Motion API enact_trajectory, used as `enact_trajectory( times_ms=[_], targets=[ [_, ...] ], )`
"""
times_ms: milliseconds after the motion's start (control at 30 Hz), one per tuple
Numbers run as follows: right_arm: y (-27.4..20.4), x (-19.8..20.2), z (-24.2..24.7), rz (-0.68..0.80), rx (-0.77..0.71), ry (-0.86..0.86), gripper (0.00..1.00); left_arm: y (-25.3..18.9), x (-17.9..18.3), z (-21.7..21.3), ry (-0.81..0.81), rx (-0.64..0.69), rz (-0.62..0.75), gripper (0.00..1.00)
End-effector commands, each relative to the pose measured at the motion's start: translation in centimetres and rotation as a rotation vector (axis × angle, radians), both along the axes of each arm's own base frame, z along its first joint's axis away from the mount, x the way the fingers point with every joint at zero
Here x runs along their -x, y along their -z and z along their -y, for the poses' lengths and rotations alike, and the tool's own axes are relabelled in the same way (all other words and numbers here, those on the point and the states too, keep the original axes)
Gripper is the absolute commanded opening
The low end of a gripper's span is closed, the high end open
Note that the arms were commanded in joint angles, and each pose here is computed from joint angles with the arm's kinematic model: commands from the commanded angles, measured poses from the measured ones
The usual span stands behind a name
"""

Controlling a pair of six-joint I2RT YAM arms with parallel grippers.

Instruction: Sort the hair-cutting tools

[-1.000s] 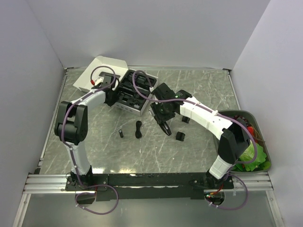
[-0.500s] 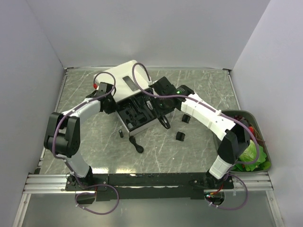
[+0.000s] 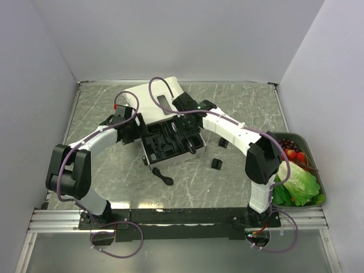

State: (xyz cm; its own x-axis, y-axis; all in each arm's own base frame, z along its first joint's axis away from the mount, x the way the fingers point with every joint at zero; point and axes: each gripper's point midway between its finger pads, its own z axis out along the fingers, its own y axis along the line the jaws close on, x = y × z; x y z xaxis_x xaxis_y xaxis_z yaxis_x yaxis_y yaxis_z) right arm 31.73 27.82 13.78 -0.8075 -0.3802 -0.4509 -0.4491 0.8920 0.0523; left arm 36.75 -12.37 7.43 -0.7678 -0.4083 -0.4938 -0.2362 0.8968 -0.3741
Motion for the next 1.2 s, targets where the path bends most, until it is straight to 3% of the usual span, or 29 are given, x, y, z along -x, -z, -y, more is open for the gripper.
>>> enact_trajectory(
  times_ms=[0,567,1000,1067,1100,1167],
  targets=[
    [-2.3,-3.0,-2.1,0.105,-0.079,0.104,0.0,-2.5,-0.4,0.7,0.037,0.03,0.076,0.99],
    [2.2,-6.5,-4.0,0.127,-0.033,0.138,0.0,-7.8,0.4,0.4,0.079,0.016,0.146,0.97],
    [4.1,-6.8,-5.0,0.101,-0.04,0.105,0.0,-7.9,0.8,-0.3,0.065,-0.012,0.151,0.97],
    [4.7,-6.6,-4.9,0.088,-0.036,0.099,0.06,-8.0,0.8,-0.3,0.065,-0.011,0.154,0.97],
    [4.8,-6.5,-5.0,0.082,-0.037,0.097,0.19,-8.0,0.8,-0.3,0.065,-0.012,0.153,0.97],
    [5.0,-6.5,-4.8,0.078,-0.023,0.095,0.34,-7.9,0.7,-0.3,0.061,-0.012,0.153,0.97]
  ],
)
